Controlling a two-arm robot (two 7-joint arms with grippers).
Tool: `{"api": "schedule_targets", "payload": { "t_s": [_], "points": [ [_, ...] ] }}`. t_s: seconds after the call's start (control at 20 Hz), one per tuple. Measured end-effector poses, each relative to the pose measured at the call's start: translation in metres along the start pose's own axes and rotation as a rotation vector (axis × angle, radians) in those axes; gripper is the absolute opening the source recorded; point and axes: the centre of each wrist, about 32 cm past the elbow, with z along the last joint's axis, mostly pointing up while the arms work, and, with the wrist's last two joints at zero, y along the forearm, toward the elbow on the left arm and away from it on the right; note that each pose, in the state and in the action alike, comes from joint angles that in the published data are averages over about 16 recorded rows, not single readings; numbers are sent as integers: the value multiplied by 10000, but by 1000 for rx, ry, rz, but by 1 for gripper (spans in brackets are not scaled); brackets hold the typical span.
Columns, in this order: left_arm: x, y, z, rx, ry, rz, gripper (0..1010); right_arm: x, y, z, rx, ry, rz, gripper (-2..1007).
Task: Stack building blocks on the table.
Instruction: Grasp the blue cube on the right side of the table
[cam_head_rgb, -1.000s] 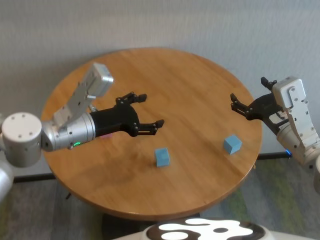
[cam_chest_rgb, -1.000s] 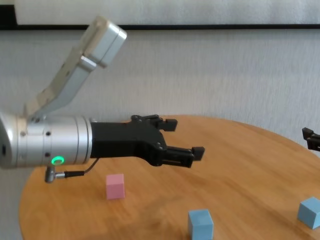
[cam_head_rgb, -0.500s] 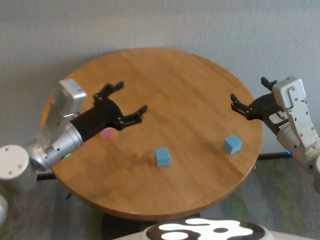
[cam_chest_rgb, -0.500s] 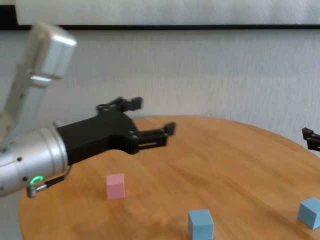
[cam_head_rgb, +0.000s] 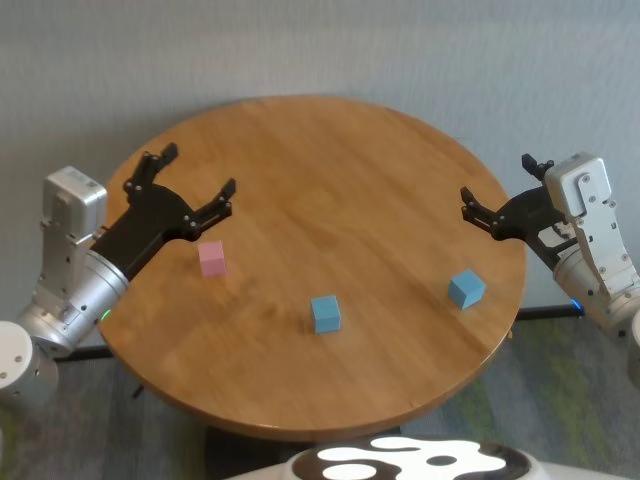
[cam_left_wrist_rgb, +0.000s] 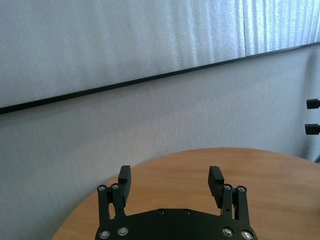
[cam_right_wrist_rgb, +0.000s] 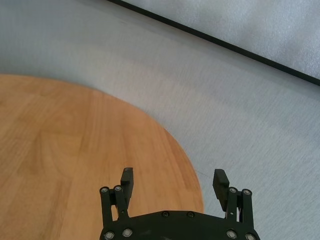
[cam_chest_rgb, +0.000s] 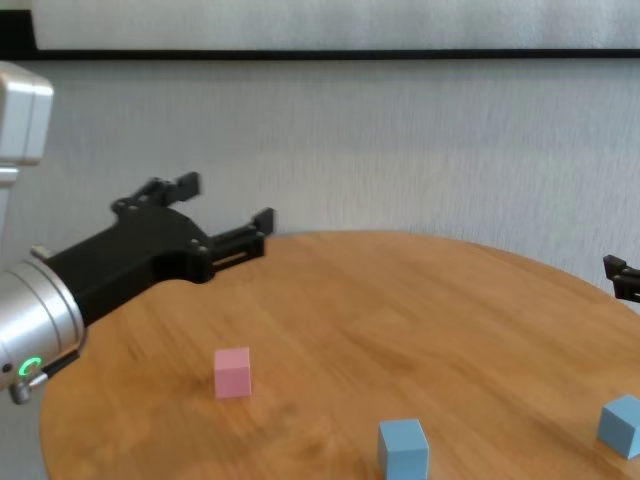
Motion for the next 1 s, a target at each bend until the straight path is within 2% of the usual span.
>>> {"api": "schedule_targets", "payload": {
  "t_s": [0.25, 0.45, 0.65, 1.0],
  "points": [
    [12, 30, -16, -1, -6, 34, 1000, -2, -20, 14, -13, 12, 10, 1005],
    [13, 30, -16, 2, -7, 34, 1000, 0, -71, 55, -44, 46, 31, 1005],
    [11, 20, -12, 4, -5, 25, 1000, 20, -151, 113, -88, 96, 65, 1005],
    [10, 7, -8, 6, -2, 15, 1000, 55, -307, 202, -193, 201, 148, 1005]
  ]
}}
